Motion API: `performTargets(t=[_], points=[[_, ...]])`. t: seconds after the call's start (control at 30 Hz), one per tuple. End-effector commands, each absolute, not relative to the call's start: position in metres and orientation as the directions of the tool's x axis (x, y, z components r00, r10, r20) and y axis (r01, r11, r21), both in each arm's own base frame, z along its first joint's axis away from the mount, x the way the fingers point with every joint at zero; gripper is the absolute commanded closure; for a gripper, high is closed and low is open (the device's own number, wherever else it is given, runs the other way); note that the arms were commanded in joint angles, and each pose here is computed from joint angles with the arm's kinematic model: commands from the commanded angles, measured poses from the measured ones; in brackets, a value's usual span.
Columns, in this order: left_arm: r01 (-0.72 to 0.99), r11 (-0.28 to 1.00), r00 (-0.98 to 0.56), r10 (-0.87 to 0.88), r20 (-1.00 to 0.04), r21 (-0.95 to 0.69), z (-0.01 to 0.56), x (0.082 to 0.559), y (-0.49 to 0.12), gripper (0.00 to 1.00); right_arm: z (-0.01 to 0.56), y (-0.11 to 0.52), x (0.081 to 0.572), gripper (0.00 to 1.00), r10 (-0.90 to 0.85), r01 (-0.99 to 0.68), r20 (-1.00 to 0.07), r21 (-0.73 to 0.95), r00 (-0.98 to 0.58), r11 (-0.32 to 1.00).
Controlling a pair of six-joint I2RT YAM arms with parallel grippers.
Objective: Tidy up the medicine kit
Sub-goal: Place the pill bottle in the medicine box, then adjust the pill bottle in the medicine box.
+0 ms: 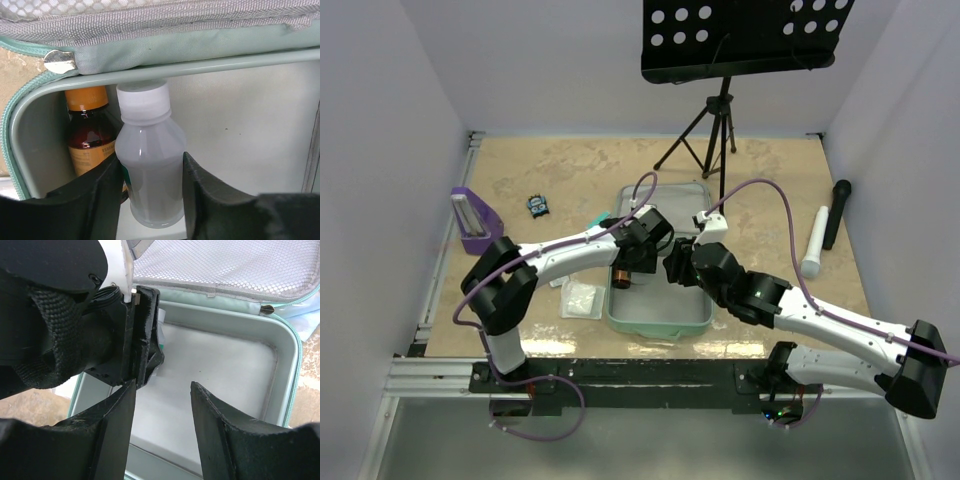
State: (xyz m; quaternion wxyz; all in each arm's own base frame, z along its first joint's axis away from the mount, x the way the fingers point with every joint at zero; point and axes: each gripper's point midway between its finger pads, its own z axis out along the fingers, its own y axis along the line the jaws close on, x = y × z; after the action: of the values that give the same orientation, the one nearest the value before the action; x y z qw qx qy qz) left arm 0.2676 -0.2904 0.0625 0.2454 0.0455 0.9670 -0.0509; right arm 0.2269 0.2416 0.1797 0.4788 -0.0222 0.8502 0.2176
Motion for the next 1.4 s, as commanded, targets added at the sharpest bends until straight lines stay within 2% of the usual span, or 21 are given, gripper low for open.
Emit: performTargets(t=[0.0,0.23,0.5,0.83,1.0,1.17,1.23,1.37], points=[[0.116,0.987,-0.851,0.042,-0.524,-0.108,0.088,0.274,-0.294,0.47,0.187,0.244,0.230,0.48,0.202,-0.244,-0.825,0.375,-0.528,0.894],[0.113,0.986,-0.843,0.028,-0.536,-0.126,0.096,0.275,-0.296,0.36,0.188,0.244,0.229,0.47,0.208,-0.244,-0.823,0.382,-0.529,0.891],[0.109,0.980,-0.828,-0.002,-0.561,-0.164,0.117,0.274,-0.295,0.36,0.171,0.244,0.228,0.47,0.181,-0.238,-0.814,0.361,-0.551,0.902],[0.023,0.965,-0.665,-0.180,-0.725,-0.261,0.203,0.271,-0.241,0.39,0.134,0.267,0.235,0.51,0.115,-0.258,-0.775,0.342,-0.622,0.904],[-0.088,0.967,-0.633,-0.240,-0.736,-0.240,0.185,0.266,-0.199,0.50,0.114,0.286,0.240,0.64,0.091,-0.270,-0.743,0.351,-0.663,0.897],[-0.180,0.973,-0.645,-0.225,-0.730,-0.141,0.152,0.264,-0.170,0.73,0.105,0.291,0.253,0.76,0.049,-0.262,-0.749,0.292,-0.661,0.920],[-0.206,0.972,-0.662,-0.222,-0.716,-0.111,0.140,0.263,-0.163,0.79,0.098,0.292,0.256,0.79,0.031,-0.258,-0.745,0.270,-0.667,0.927],[-0.214,0.971,-0.689,-0.225,-0.689,-0.103,0.120,0.260,-0.161,0.83,0.090,0.297,0.258,0.82,0.008,-0.268,-0.736,0.256,-0.677,0.929]])
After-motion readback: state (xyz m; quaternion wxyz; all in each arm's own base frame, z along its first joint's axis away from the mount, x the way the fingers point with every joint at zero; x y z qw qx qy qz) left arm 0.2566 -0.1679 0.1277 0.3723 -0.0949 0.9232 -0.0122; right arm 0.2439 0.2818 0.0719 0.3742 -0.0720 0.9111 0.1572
